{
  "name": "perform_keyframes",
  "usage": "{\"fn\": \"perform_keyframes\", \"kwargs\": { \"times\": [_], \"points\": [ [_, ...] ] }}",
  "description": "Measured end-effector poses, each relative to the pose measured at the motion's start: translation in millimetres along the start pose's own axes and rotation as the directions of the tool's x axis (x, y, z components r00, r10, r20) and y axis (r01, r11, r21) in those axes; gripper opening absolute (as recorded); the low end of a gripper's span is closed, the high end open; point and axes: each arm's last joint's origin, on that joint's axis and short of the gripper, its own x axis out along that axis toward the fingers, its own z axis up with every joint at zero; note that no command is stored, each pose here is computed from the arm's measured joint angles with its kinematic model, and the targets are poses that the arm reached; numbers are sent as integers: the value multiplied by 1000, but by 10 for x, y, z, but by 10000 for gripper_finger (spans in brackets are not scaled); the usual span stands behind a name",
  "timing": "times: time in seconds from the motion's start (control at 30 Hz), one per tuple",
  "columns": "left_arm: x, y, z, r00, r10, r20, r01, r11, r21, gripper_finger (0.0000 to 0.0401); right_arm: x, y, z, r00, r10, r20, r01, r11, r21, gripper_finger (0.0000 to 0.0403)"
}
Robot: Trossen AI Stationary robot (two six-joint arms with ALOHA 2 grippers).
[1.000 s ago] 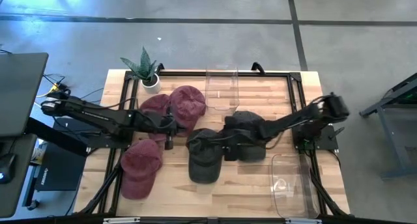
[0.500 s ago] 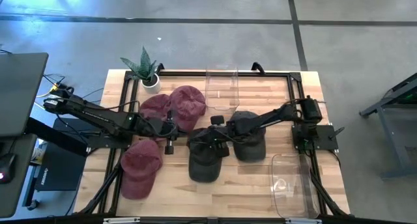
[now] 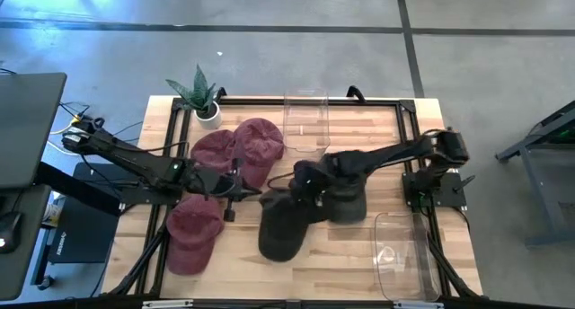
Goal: Pick & Place hat
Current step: Put the left black cap into the top transparent bin
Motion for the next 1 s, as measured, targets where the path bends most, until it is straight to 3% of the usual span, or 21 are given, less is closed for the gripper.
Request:
{"fn": "perform_keyframes", "kwargs": {
  "times": [0.07, 0.13, 0.4, 0.53, 0.67, 0.73, 0.87, 1.0],
  "points": [
    [-34, -76, 57, 1000, -11, 19, 10, 999, 33, 0, -177, 53, 86, 984, 158, 87, -157, 987, -22, 10],
    [-68, -137, 119, 999, -19, 44, 17, 999, 52, 0, -279, 81, 124, 958, 246, 145, -240, 969, -61, 11],
    [-31, -263, 238, 982, -97, 164, 81, 992, 97, 25, -189, 110, 87, 941, 288, 178, -263, 953, -151, 10],
    [104, -316, 194, 986, -74, 149, 60, 993, 99, 88, -153, 128, 94, 938, 294, 183, -258, 945, -199, 4],
    [273, -341, 150, 989, 21, 148, -33, 996, 79, 177, -156, 133, 115, 933, 296, 203, -252, 943, -217, 8],
    [354, -336, 134, 987, 23, 158, -34, 997, 71, 224, -158, 133, 116, 933, 296, 203, -252, 943, -217, 9],
    [480, -311, 61, 982, -132, 138, 120, 988, 94, 295, -157, 132, 115, 934, 294, 203, -248, 943, -222, 4],
    [596, -251, 18, 953, -275, 128, 270, 961, 53, 315, -158, 133, 116, 934, 293, 204, -246, 942, -226, 8]
  ]
}}
